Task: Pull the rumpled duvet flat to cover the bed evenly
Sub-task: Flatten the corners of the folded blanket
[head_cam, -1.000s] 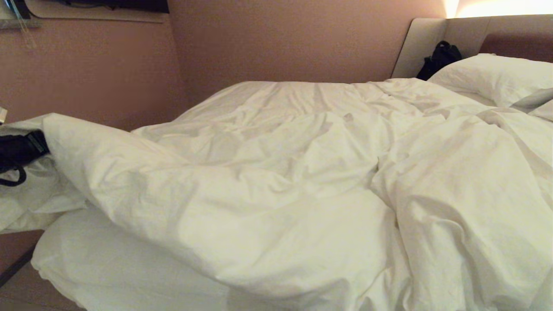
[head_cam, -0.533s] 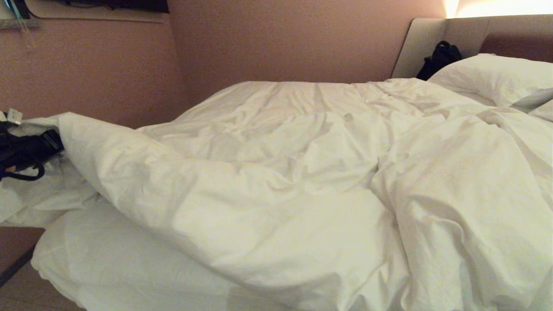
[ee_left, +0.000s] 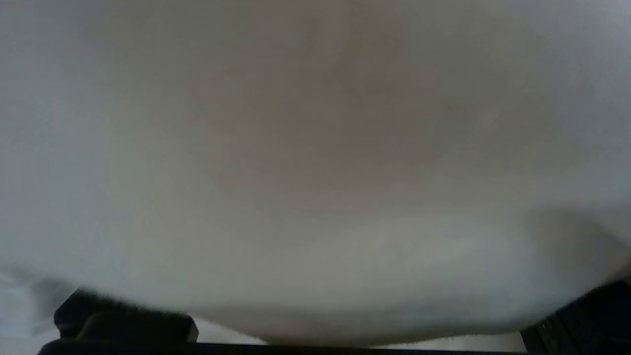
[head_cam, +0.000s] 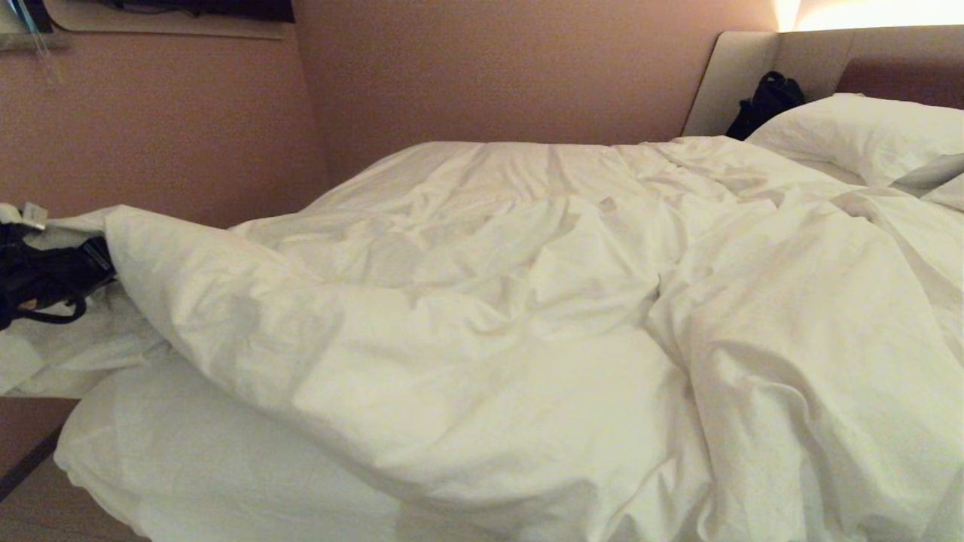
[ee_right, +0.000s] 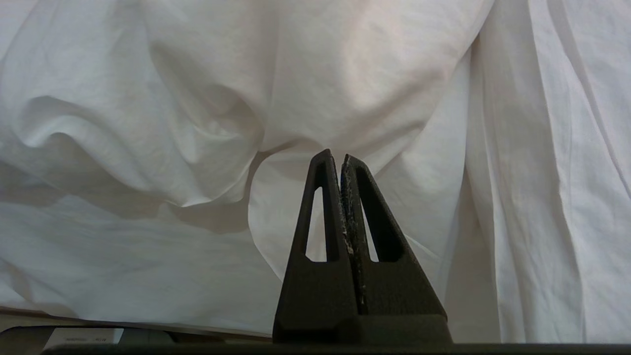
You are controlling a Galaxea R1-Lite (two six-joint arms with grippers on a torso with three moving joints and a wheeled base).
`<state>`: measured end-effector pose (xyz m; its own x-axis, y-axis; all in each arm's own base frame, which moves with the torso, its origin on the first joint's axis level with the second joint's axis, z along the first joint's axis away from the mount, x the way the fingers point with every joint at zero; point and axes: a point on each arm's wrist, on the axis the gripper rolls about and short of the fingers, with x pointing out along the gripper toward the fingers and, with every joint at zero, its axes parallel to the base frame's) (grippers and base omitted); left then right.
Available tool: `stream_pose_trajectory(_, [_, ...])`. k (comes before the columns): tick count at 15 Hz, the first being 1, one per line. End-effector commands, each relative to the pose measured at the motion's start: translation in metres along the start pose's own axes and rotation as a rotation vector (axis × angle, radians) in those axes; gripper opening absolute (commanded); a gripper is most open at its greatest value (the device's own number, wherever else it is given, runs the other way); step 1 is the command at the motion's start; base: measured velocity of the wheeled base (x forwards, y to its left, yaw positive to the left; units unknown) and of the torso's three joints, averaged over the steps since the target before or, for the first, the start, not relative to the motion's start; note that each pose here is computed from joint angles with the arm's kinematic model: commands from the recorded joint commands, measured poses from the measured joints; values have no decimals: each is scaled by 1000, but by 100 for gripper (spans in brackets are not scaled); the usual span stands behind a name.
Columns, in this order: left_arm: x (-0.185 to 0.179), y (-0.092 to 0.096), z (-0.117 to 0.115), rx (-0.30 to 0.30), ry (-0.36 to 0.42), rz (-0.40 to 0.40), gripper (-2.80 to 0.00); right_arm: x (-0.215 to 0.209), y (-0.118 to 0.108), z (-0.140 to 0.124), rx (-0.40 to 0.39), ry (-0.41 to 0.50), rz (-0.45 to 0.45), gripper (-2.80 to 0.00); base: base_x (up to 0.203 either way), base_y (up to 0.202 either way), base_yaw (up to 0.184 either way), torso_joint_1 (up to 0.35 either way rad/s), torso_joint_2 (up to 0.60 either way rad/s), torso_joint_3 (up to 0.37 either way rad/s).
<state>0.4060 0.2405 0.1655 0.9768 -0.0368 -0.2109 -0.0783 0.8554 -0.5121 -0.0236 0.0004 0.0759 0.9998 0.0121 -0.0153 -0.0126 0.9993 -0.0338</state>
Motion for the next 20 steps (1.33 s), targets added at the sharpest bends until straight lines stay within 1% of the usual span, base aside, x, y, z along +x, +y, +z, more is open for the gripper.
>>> stream_pose_trajectory(1, [-24, -17, 18, 19, -40, -13, 0, 0, 0, 0, 0, 0, 0, -280, 0, 0, 0, 0, 0, 0])
stream_pose_trajectory(3, [-50, -24, 34, 25, -85, -2, 0, 0, 0, 0, 0, 0, 0, -280, 0, 0, 0, 0, 0, 0])
stream_pose_trajectory(4, [-64, -23, 44, 18, -115, 13, 0, 0, 0, 0, 0, 0, 0, -280, 0, 0, 0, 0, 0, 0])
stream_pose_trajectory(9, [-116, 0, 76, -27, -232, 103, 0, 0, 0, 0, 0, 0, 0, -280, 0, 0, 0, 0, 0, 0])
stream_pose_trajectory(12, [-130, 4, 82, -28, -261, 125, 0, 0, 0, 0, 0, -1, 0, -280, 0, 0, 0, 0, 0, 0])
stream_pose_trajectory(14, [-136, 4, 84, -28, -269, 135, 0, 0, 0, 0, 0, 0, 0, -280, 0, 0, 0, 0, 0, 0])
stream_pose_trajectory(16, [-137, 7, 78, -46, -251, 146, 0, 0, 0, 0, -1, 0, 0, -280, 0, 0, 0, 0, 0, 0])
stream_pose_trajectory(18, [-138, 10, 66, -70, -214, 145, 0, 0, 0, 0, 0, 0, 0, -280, 0, 0, 0, 0, 0, 0])
stream_pose_trajectory(20, [-139, 15, 40, -126, -130, 136, 0, 0, 0, 0, 0, 0, 0, -280, 0, 0, 0, 0, 0, 0])
